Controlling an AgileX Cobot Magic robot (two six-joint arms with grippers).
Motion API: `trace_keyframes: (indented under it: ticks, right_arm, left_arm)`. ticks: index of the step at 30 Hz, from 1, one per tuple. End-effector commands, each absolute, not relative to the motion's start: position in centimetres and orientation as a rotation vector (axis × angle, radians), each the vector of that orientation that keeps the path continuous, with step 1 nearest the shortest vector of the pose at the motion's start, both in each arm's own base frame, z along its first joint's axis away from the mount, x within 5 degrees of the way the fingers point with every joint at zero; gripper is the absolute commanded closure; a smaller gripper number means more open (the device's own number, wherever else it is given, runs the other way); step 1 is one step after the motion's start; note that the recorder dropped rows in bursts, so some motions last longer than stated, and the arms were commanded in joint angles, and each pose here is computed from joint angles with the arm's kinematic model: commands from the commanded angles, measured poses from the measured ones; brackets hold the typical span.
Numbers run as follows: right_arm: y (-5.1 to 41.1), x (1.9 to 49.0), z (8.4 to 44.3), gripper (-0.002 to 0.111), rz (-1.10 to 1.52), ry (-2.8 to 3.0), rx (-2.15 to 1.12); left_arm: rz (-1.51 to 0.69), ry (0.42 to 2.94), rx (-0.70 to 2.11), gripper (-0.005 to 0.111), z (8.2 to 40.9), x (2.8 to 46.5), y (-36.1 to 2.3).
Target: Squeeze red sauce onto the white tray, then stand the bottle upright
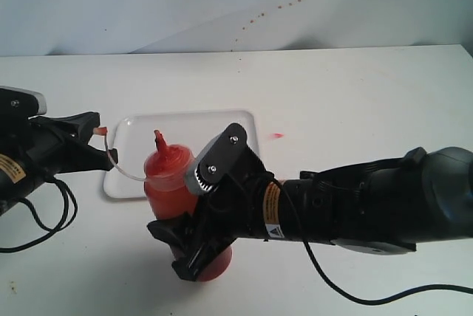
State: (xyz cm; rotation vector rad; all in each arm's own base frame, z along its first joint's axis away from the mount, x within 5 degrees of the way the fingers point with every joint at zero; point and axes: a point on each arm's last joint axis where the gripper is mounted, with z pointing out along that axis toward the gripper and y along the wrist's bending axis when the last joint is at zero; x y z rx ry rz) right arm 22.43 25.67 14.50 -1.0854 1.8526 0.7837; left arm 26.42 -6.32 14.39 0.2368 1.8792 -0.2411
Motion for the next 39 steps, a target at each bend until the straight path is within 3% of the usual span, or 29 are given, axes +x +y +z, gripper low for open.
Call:
trace_keyframes:
  ticks: [1,5,29,31,39]
  right_arm:
    - [26.2,22.5,14.3,0.108,0.846,1.824,-1.06]
    - [26.6,22.4,12.8,0.108,0.913,1.812,-1.059]
    - [26.6,22.9,13.4,0.108,0.874,1.74,-1.016]
    - [26.6,22.9,13.4,0.103,0.874,1.74,-1.016]
    - [26.6,22.9,13.4,0.062,0.874,1.74,-1.016]
  left_arm:
    - [-0.312,1.878,0.32,0.107,14.2,26.1,-7.2]
    - [-0.388,1.807,0.496,0.107,14.6,25.6,-8.4]
    - [-0.479,1.761,0.59,0.107,14.8,25.0,-9.2]
    - [-0.495,1.741,0.619,0.107,14.9,24.9,-9.4]
    - [-0.514,1.718,0.655,0.107,15.0,24.7,-9.7]
